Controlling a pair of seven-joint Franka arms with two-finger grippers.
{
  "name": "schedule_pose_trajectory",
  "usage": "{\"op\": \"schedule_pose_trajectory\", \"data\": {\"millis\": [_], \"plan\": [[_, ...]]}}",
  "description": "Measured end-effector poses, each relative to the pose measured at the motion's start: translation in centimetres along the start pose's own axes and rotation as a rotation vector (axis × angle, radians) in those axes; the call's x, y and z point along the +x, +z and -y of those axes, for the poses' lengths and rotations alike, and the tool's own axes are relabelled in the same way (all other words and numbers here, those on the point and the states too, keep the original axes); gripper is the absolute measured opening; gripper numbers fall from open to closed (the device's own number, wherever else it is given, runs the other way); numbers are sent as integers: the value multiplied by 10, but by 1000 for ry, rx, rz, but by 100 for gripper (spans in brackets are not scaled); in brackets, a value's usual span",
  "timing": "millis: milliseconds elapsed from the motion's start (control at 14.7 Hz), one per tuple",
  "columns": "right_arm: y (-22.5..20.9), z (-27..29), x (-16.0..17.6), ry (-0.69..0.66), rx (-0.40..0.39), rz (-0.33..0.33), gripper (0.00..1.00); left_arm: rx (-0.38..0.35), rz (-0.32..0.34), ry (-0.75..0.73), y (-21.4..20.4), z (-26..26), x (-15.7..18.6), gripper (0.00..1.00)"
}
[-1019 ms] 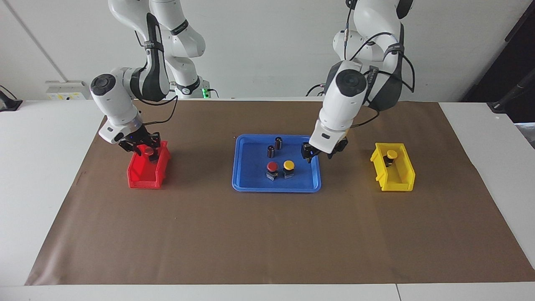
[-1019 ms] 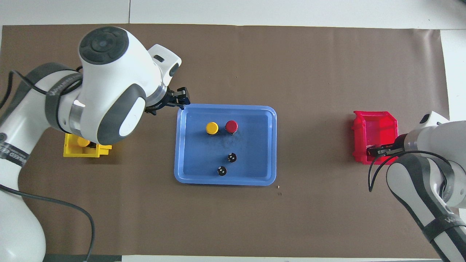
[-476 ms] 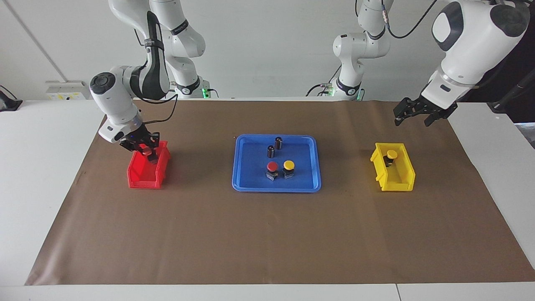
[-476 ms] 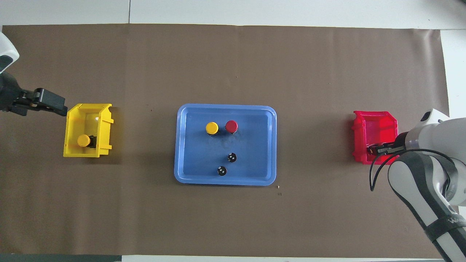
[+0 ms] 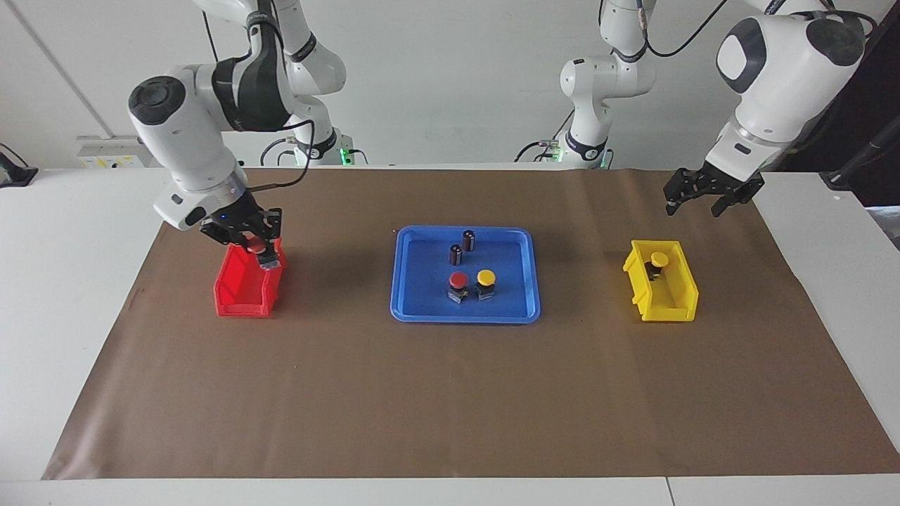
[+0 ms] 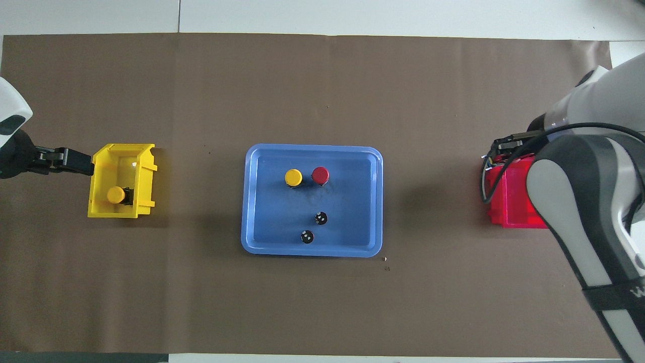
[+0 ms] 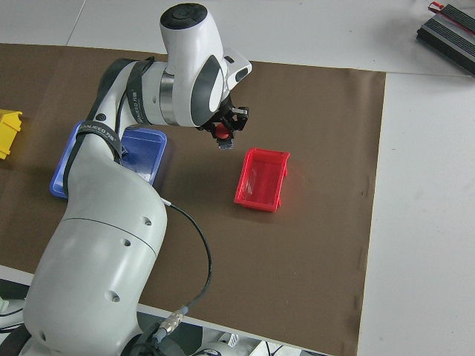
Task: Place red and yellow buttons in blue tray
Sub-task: 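Carry the second red button with the right gripper into the tray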
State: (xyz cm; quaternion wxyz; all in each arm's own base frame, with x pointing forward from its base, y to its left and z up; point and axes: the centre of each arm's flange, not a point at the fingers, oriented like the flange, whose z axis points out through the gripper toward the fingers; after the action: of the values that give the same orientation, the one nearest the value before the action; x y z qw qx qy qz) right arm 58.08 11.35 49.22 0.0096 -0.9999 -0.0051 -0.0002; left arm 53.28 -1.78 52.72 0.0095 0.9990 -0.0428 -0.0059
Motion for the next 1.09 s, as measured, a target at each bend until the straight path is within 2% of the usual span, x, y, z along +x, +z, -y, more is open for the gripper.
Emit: {"op": "schedule_pose_trajectory", "data": {"millis": [204,340,544,951,1019,1087], "plan": [[48,129,-10,76,15,-30,41,2,-24,-44,50,23,-5,73],[90,171,-18,90,15,-25,41,2,-10,-49,79,22,-11,71],[130,171,-20,108,3,-7,41,2,6,-53,100,16,-13,71],[143,187,-30,95,12,-21,41,3,-4,-41,148,9,-24,70],[145,186,-31,96,10,-19,46,3,-1,-42,150,9,-25,70],[145,185,-30,98,8,-19,57,3,2,-42,152,9,-25,69]]}}
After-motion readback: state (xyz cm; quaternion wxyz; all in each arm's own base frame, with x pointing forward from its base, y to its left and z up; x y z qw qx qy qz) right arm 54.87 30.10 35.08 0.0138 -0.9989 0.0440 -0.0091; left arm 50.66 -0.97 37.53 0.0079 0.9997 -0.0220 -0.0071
